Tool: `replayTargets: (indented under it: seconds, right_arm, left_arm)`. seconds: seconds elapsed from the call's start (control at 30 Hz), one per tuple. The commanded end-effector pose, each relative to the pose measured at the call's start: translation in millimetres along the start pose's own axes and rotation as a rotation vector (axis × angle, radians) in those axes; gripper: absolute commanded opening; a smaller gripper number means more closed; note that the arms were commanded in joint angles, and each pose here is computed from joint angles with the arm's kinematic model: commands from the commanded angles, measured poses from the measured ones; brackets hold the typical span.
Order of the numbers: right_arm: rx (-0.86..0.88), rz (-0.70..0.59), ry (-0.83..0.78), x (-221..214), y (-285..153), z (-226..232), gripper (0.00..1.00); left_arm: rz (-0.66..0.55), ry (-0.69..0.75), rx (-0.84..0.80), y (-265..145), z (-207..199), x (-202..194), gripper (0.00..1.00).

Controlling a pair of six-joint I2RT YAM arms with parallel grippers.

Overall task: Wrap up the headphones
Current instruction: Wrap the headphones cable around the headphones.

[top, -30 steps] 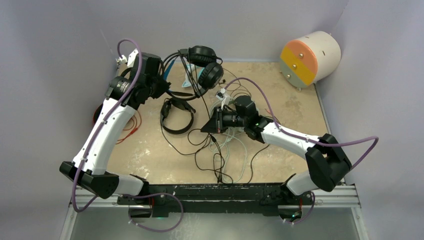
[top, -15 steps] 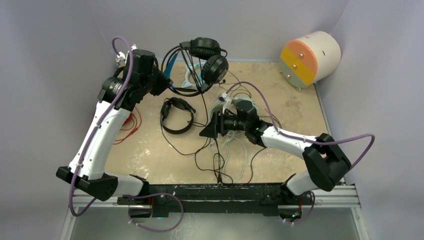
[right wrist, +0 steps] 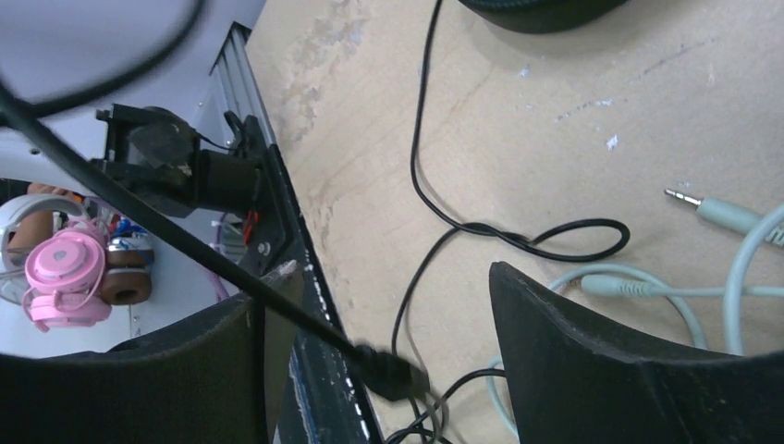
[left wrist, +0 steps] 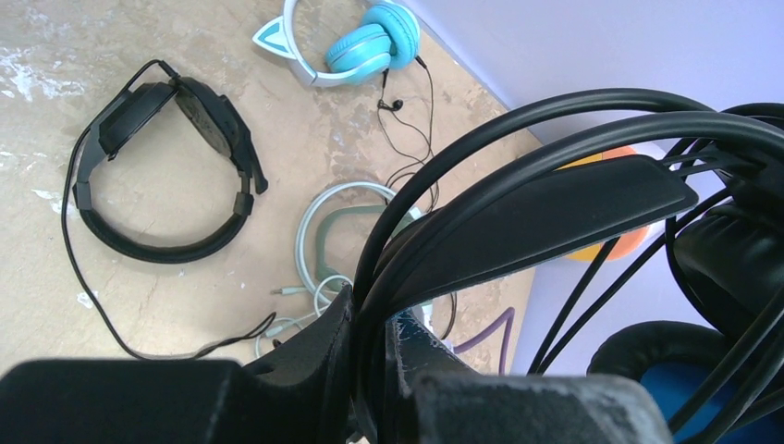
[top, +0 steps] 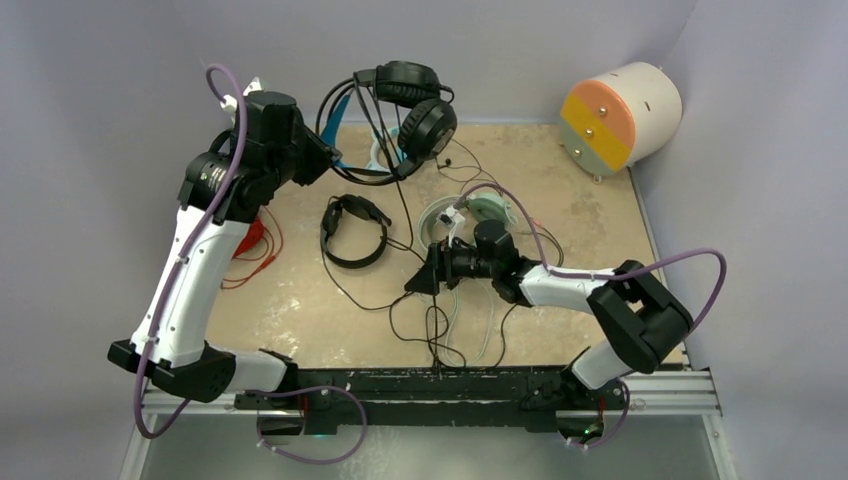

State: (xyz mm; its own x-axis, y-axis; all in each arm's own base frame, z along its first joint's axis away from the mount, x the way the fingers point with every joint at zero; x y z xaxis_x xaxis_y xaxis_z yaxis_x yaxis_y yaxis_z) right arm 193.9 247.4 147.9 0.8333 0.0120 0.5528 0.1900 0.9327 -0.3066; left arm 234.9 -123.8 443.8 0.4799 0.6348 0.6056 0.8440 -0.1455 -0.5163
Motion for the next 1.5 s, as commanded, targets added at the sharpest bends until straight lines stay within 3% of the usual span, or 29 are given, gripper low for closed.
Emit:
replayTargets:
  seconds: [0.0, 0.17, 0.3, 0.47, 0.5, 0.73, 0.9, 1.07, 1.47]
  right_arm:
    - [0.025, -0.006, -0.059, -3.2, 3.3, -1.6, 0.72]
    - [0.030, -0.003, -0.056, -3.9, 2.5, -0.1, 0.44]
    - [0.040, 0.006, -0.053, -8.0, -0.7, 1.7, 0.35]
    - [0.037, 0.021, -0.033, -15.1, -2.5, -0.1, 0.02]
    - [0.035, 0.018, -0.030, -15.3, -3.1, 0.1, 0.00]
    - [-0.027, 0.083, 0.062, -10.5, -0.5, -1.0, 0.00]
    - [-0.023, 0.034, 0.150, 8.3, -4.9, -8.3, 0.00]
    - [0.019, -0.039, 0.235, 48.5, -20.1, -15.0, 0.00]
    - [0.000, -0.219, 0.258, 163.0, -59.4, -15.9, 0.00]
  left_arm:
    - [-0.114, -0.067, -0.157, -38.0, -18.9, 25.1, 0.00]
    - [-0.142, -0.061, -0.153, -45.7, -19.4, 30.4, 0.00]
    - [-0.168, -0.056, -0.148, -49.9, -20.7, 35.3, 0.00]
    - [-0.171, -0.051, -0.166, -52.4, -25.2, 38.7, 0.00]
    - [-0.167, -0.048, -0.171, -52.3, -26.0, 38.7, 0.00]
    - [-0.097, -0.028, -0.261, -57.9, -34.0, 34.9, 0.00]
    - [-0.068, -0.006, -0.342, -73.2, -36.4, 33.6, 0.00]
    - [-0.022, 0.081, -0.452, -88.1, -33.9, 26.1, 0.00]
    - [0.165, 0.407, -0.585, -93.9, 3.6, -13.9, 0.00]
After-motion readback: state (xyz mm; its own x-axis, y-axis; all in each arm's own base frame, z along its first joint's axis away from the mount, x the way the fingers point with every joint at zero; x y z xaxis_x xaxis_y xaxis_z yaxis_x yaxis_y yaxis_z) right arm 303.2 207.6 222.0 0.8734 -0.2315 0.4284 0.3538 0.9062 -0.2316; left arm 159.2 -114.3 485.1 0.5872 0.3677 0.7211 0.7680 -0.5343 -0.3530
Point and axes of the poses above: each gripper's point midway between its finger pads, its own y axis out along the fingers, its own z axis along the line the jaws close on, x = y × z, the point moved 10 cm from there along -y, back along the fingers, and after that the axes turned 6 degrees about y, right-handed, at the moved point
